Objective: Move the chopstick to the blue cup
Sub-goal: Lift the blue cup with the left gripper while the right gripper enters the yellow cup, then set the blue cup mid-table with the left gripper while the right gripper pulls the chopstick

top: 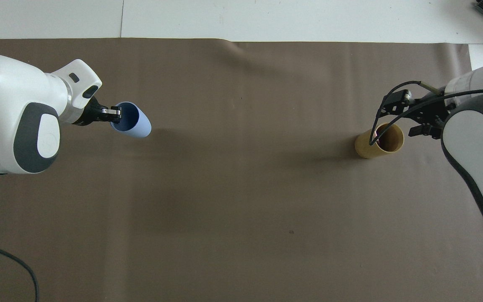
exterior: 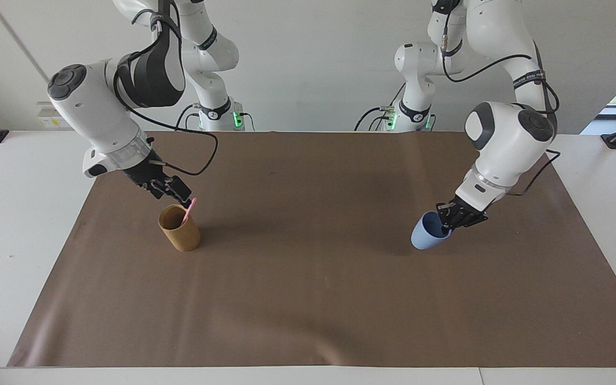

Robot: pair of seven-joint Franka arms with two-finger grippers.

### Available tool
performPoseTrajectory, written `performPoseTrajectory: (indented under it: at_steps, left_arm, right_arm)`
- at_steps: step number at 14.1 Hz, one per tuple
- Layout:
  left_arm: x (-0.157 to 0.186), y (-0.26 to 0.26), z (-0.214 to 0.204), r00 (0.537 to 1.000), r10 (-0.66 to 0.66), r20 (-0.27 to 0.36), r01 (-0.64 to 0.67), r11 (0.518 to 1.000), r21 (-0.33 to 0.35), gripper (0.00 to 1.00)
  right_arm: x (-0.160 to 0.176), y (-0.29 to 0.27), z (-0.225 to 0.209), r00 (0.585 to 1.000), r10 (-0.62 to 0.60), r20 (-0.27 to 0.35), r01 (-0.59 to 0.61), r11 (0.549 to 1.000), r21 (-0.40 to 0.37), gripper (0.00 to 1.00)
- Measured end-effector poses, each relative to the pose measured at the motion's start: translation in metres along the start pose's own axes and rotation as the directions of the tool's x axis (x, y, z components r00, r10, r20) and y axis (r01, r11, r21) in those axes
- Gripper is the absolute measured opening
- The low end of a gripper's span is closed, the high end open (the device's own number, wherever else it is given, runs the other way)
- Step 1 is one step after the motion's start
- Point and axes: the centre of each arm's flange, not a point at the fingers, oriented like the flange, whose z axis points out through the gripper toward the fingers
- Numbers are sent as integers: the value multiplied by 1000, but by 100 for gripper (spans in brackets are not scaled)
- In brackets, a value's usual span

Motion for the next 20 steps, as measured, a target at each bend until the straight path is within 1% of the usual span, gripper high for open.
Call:
performPoseTrajectory:
  at_steps: [3, 5, 7, 8, 9, 10, 11, 12, 16, 17, 18, 20]
  left_arm:
    - [-23, 102, 14, 999, -31, 17, 30, 999, 19, 5]
    - [-44, 157, 24, 999, -37, 29, 37, 999, 24, 5]
    - [-59, 194, 34, 999, -47, 2, 47, 998, 42, 5]
    - [-66, 206, 41, 999, -49, -9, 49, 998, 42, 5]
    - [-73, 215, 49, 999, -45, -10, 45, 998, 41, 5]
    - [-78, 220, 54, 999, -41, -6, 41, 998, 41, 5]
    - [-81, 223, 57, 999, -36, -4, 36, 998, 42, 5]
    - [-83, 225, 59, 1000, -30, -2, 30, 999, 42, 5]
    - [-90, 233, 64, 1000, -15, 7, 14, 999, 45, 5]
    - [-92, 232, 67, 1000, -14, 10, 14, 999, 47, 5]
    - [-94, 231, 71, 1000, -14, 11, 14, 999, 47, 5]
    - [-97, 228, 80, 1000, -15, 10, 14, 999, 48, 5]
  right_arm:
    - [-8, 9, 26, 997, 30, 67, -29, 999, -18, 100]
    - [-13, 14, 32, 996, 40, 83, -38, 999, -25, 100]
    - [-15, 17, 35, 994, 62, 90, -60, 998, -30, 98]
    - [-16, 18, 36, 993, 71, 92, -68, 997, -29, 96]
    - [-16, 18, 36, 993, 74, 95, -72, 997, -24, 96]
    - [-17, 18, 36, 992, 76, 99, -74, 997, -20, 91]
    - [-17, 18, 36, 992, 77, 102, -75, 997, -20, 81]
    - [-17, 18, 37, 992, 77, 104, -75, 997, -20, 67]
    - [-18, 18, 37, 991, 78, 111, -76, 997, -23, 26]
    - [-18, 19, 37, 991, 79, 112, -77, 997, -23, 14]
    - [-18, 20, 35, 990, 82, 113, -79, 997, -23, 9]
    - [-17, 22, 33, 990, 85, 110, -83, 996, -20, 9]
